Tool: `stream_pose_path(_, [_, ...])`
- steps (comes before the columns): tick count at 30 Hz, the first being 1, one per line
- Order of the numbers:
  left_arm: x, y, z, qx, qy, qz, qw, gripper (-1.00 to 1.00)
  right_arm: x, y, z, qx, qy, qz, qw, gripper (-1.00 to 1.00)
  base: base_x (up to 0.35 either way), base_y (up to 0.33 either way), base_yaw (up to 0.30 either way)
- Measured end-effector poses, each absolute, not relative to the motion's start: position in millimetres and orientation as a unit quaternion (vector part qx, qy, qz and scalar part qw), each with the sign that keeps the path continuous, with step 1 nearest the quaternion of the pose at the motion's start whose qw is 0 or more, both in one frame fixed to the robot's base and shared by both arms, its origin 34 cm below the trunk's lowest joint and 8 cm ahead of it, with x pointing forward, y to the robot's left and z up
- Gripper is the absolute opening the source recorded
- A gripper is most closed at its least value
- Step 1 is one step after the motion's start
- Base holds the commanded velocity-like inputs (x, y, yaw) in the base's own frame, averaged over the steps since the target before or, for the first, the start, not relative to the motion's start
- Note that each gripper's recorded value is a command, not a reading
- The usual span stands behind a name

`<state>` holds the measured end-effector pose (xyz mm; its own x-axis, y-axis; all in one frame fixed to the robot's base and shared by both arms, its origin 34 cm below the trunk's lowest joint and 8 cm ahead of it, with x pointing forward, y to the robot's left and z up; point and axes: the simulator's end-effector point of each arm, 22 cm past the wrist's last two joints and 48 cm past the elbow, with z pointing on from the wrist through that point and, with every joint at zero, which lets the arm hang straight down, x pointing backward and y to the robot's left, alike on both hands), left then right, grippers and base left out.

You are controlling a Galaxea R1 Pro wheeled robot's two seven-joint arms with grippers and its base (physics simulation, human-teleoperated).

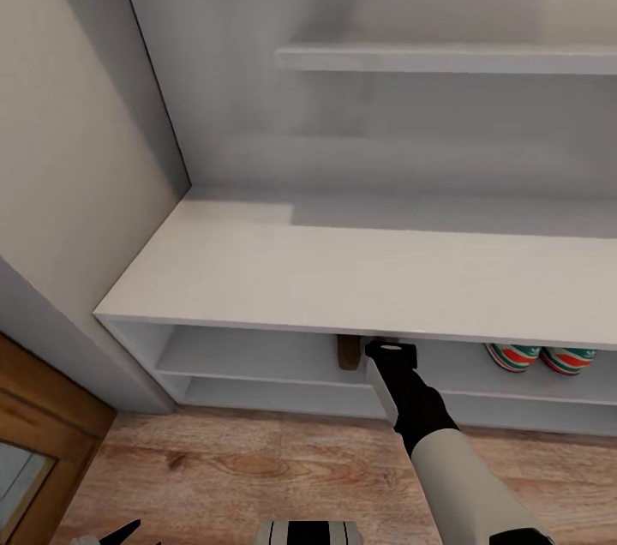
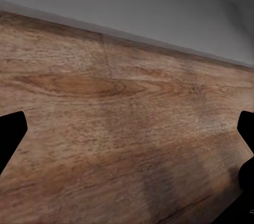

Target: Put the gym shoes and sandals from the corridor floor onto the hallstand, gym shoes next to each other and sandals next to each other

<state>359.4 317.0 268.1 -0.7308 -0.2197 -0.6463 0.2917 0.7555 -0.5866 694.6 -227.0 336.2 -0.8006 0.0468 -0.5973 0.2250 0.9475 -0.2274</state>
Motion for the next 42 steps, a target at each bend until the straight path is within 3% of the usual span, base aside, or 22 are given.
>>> stream_pose_path(23, [359.4,317.0,268.1,0.021,0.862,-0.349,0.366,1.0,694.8,-227.4,336.5,0.073,0.938,-0.145,0.308,1.0,-0.002,0.0,0.0])
stream_pose_path(42, [359.2,317.0,267.8,0.021,0.862,-0.349,0.366,1.0,693.7,-227.0,334.4,0.072,0.938,-0.145,0.306,1.0,-0.314,0.0,0.0])
